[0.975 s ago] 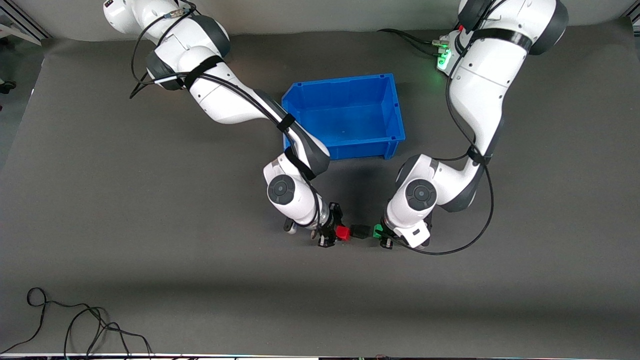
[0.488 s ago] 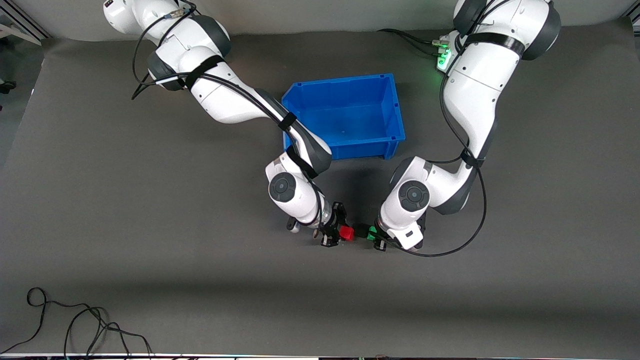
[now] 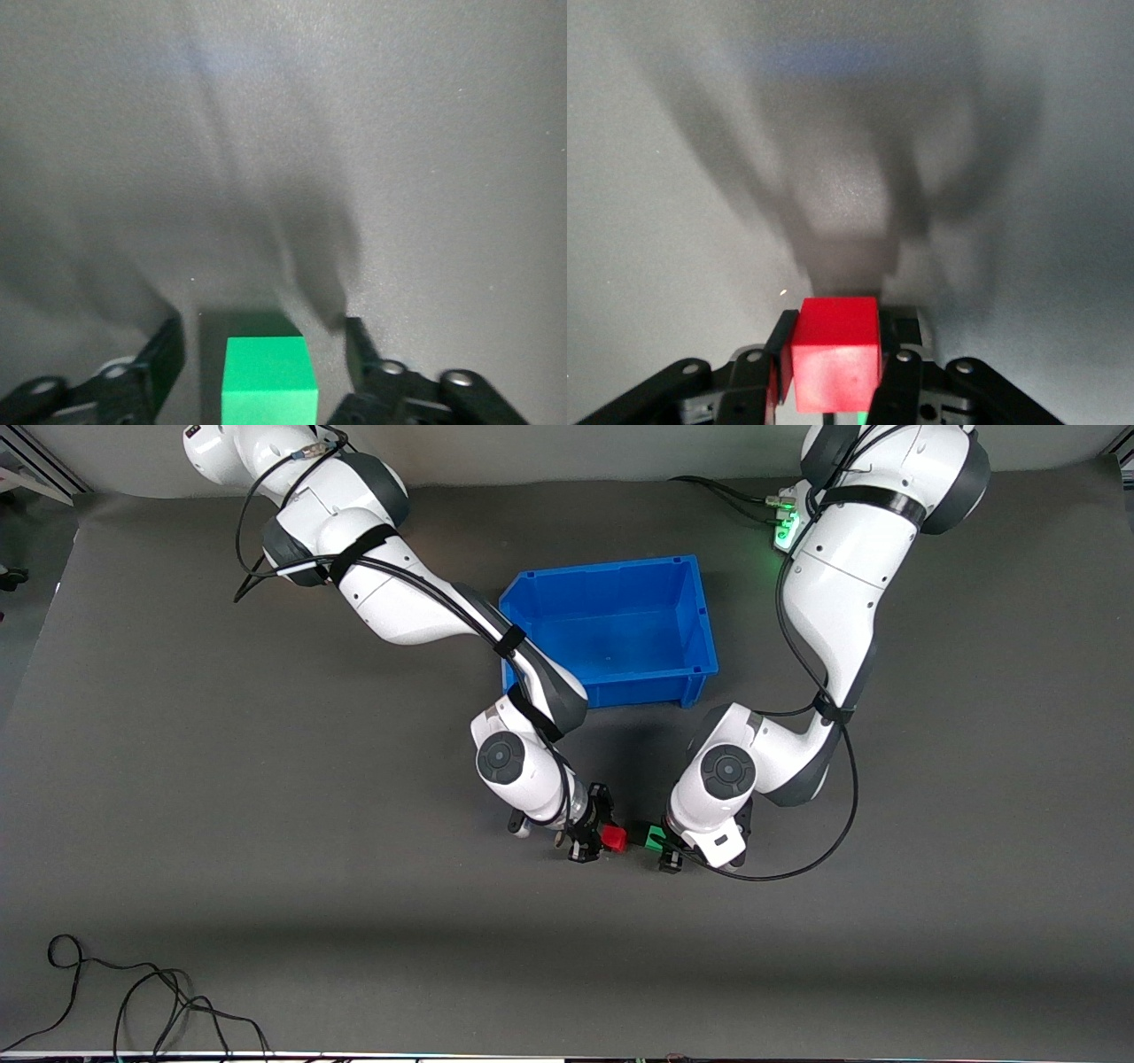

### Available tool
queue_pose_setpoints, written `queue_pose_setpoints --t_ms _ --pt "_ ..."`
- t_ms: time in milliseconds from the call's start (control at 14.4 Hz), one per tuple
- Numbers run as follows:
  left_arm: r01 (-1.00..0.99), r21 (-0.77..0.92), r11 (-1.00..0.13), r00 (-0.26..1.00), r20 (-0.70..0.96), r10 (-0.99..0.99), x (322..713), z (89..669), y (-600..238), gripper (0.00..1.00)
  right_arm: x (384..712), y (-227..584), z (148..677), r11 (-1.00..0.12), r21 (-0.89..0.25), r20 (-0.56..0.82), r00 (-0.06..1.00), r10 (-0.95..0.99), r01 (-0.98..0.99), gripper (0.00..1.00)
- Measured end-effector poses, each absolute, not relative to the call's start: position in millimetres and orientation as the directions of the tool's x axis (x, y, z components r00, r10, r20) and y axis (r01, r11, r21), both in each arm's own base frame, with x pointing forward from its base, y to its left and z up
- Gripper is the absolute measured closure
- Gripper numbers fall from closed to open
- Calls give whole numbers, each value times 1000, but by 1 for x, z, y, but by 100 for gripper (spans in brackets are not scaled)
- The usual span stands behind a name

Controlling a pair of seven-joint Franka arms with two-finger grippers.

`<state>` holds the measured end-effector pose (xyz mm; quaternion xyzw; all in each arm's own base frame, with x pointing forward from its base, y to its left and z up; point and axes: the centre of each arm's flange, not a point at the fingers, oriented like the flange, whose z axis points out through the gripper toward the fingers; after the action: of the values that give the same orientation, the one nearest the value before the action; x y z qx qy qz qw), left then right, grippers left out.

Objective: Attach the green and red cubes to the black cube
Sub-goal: 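Press the red and green cubes against the black cube with both grippers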

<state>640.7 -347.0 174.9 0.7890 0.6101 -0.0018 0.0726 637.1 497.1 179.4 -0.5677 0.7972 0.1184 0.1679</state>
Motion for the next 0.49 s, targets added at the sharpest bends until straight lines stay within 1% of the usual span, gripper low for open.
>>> queue_pose_setpoints --t_ms 70,139,348,418,488 --pt "963 112 -246 256 -91 962 641 174 -347 3 636 497 176 326 0 -399 -299 -867 -945 60" --pt "963 111 -246 256 -90 962 641 174 -347 0 634 498 172 324 4 -395 -299 -869 -946 60" --pt "963 111 -245 255 -87 963 641 173 -345 0 630 503 167 317 6 -392 -294 -872 -948 60" --pt "963 111 -245 255 -87 963 641 173 -345 0 630 503 167 317 5 -392 -293 -872 -949 56" --pt "963 111 -245 255 -87 963 641 173 -345 0 630 502 167 317 4 -391 -293 -872 -948 56"
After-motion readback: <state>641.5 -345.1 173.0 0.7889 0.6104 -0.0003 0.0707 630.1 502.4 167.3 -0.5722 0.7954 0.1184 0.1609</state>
